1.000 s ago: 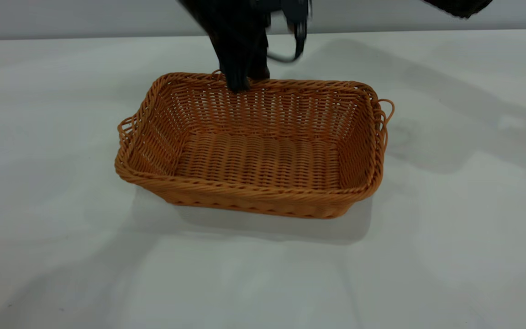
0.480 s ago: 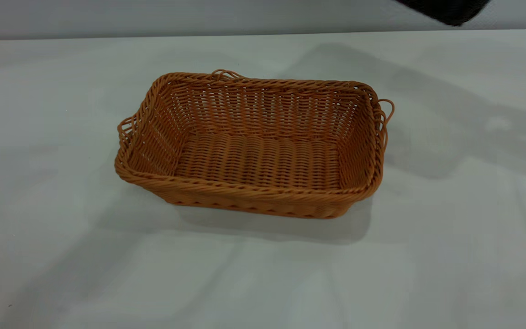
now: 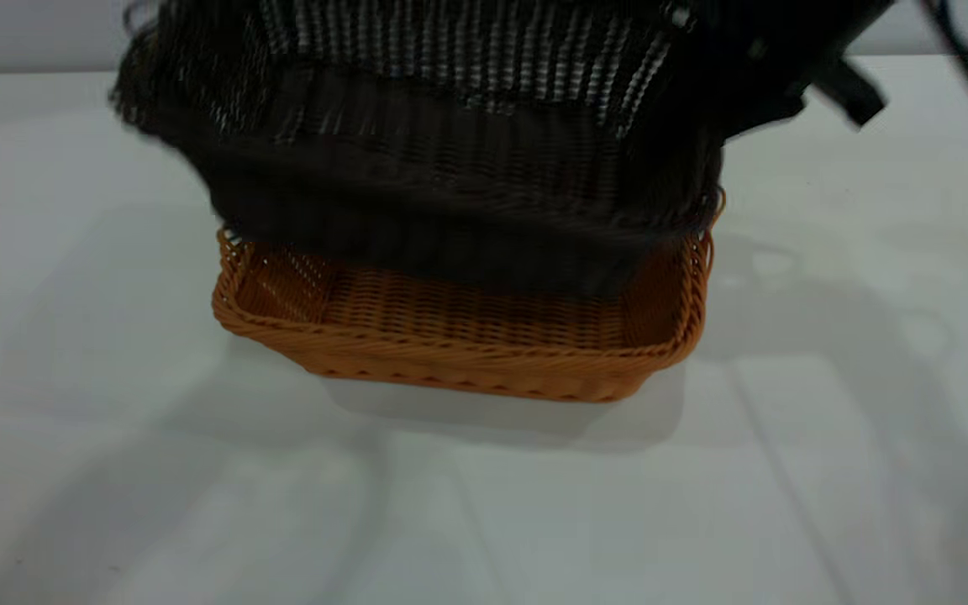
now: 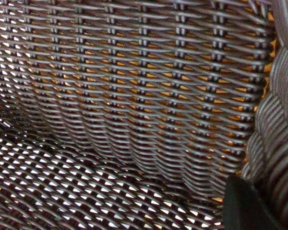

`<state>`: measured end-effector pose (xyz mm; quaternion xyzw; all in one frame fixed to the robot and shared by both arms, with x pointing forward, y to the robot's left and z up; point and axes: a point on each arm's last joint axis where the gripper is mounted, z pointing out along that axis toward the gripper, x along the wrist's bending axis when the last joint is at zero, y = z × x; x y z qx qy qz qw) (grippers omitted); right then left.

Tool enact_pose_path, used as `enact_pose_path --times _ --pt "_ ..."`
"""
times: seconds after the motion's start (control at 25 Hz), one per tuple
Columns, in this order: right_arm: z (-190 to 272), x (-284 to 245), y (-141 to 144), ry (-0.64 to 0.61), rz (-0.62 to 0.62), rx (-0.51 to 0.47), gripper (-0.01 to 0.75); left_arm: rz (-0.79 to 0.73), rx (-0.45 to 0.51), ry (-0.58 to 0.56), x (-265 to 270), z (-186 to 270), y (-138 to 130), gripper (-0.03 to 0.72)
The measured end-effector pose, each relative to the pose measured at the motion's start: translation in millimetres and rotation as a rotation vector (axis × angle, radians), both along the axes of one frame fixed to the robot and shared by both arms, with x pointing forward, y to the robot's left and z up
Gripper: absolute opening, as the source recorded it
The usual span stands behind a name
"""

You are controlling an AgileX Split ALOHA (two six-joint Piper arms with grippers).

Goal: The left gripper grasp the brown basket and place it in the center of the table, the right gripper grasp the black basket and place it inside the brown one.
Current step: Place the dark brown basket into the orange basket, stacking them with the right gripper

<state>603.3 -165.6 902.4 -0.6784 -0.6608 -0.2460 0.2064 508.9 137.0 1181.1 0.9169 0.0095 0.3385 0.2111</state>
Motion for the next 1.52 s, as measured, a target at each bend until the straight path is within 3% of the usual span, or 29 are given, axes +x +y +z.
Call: enact_pose_path --times 0.24,0.68,0.88,1.04,1.2,1.4,1.52 --pt "-33 3 0 0.043 -0.018 -0.044 0.081 0.012 -0.009 0.011 -1 0 0 0.383" --pt "-43 6 -11 -0.039 0.070 -0.190 0.116 0.032 -0.025 0.023 -1 0 0 0.383" --pt "-41 6 -10 -0.035 0.089 -0.186 0.286 0.034 -0.026 0.027 -1 -1 0 0.383" --pt "-28 10 -4 -0.052 0.217 -0.144 0.445 0.035 -0.026 0.028 -1 -1 0 0.383" --pt "-11 17 -2 -0.042 0.308 -0.137 0.552 0.035 -0.020 0.038 -3 -1 2 0.383" --pt "14 24 -5 0.020 0.396 -0.201 0.573 0.038 -0.008 0.058 -16 8 10 0.383" --pt "33 33 -8 -0.004 0.399 -0.255 0.571 0.038 -0.021 0.038 -33 22 20 0.383"
